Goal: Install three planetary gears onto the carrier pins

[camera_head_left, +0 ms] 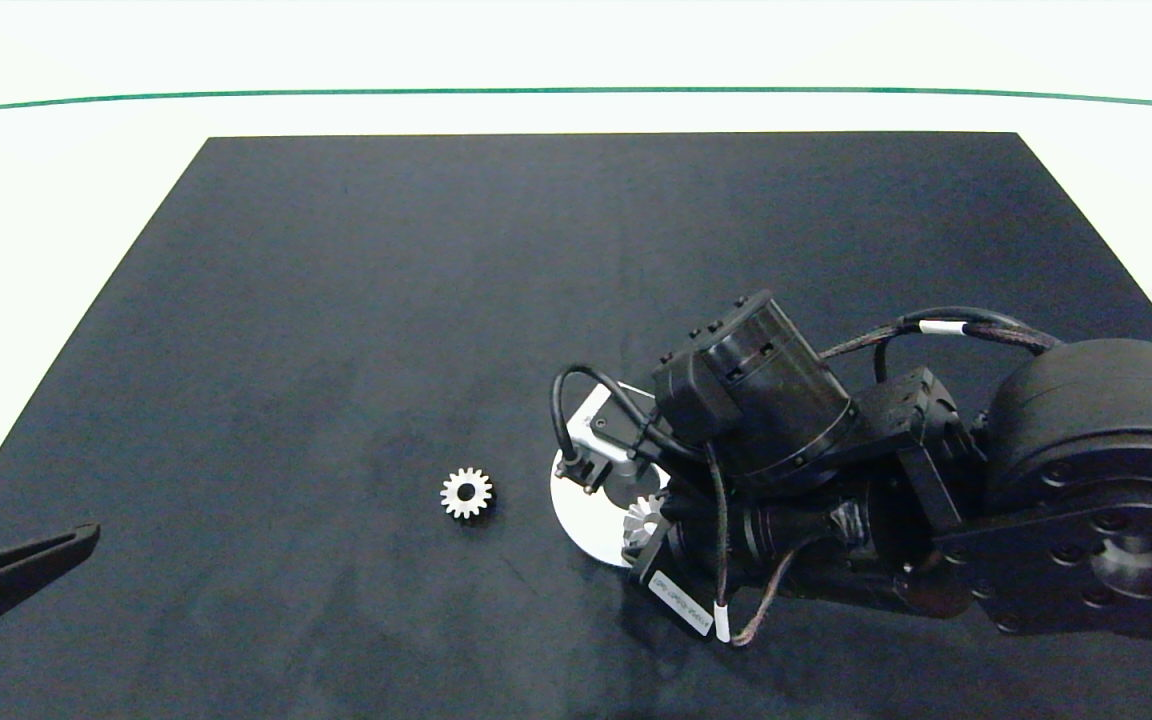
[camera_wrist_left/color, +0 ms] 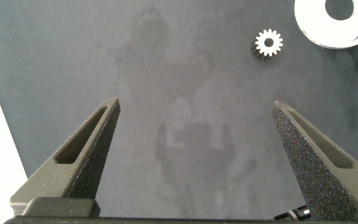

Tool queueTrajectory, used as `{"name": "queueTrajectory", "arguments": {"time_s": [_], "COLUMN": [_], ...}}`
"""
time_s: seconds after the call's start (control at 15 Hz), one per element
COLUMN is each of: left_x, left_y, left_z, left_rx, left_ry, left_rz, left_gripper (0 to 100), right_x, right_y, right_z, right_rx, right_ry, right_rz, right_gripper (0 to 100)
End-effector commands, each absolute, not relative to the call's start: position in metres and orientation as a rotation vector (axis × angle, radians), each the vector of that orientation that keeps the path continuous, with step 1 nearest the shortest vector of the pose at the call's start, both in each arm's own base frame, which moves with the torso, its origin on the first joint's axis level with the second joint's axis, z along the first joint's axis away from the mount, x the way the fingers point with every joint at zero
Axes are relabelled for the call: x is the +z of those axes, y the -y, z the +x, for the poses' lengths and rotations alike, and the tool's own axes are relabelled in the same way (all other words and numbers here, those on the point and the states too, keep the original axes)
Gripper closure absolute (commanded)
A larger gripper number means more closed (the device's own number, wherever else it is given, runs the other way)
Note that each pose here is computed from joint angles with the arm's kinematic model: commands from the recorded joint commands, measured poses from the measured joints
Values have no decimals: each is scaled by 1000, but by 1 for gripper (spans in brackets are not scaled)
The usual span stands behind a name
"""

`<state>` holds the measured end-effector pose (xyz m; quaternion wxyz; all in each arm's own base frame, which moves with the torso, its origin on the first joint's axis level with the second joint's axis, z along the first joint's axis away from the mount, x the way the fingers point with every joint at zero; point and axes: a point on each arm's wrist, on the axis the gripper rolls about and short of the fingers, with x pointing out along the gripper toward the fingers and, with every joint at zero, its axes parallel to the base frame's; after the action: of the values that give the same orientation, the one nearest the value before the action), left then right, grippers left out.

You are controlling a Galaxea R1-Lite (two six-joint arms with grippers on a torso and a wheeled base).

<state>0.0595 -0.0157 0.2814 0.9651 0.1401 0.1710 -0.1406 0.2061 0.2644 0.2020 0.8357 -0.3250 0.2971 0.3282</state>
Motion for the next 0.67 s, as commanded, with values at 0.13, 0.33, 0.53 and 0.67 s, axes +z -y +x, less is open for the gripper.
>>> {"name": "queueTrajectory", "arguments": {"time_s": [0.13, 0.33, 0.53, 0.67], "left_x": [281, 282, 282, 282], "left_y": [15, 15, 15, 15], "left_z": [58, 57, 57, 57], "left_rx": [-284, -284, -285, -285], "left_ry": [-343, -342, -340, -337], "left_rz": [285, 284, 285, 284], "left_gripper": [0, 0, 0, 0], "right_x": [198, 196, 196, 194], "right_y": [-271, -273, -273, -275], "right_z": [206, 205, 205, 207], "right_rx": [706, 711, 711, 710], "right_ry": [-633, -637, -637, -640], "right_rz": [-703, -711, -711, -713], "right_gripper": [99, 99, 99, 99]}}
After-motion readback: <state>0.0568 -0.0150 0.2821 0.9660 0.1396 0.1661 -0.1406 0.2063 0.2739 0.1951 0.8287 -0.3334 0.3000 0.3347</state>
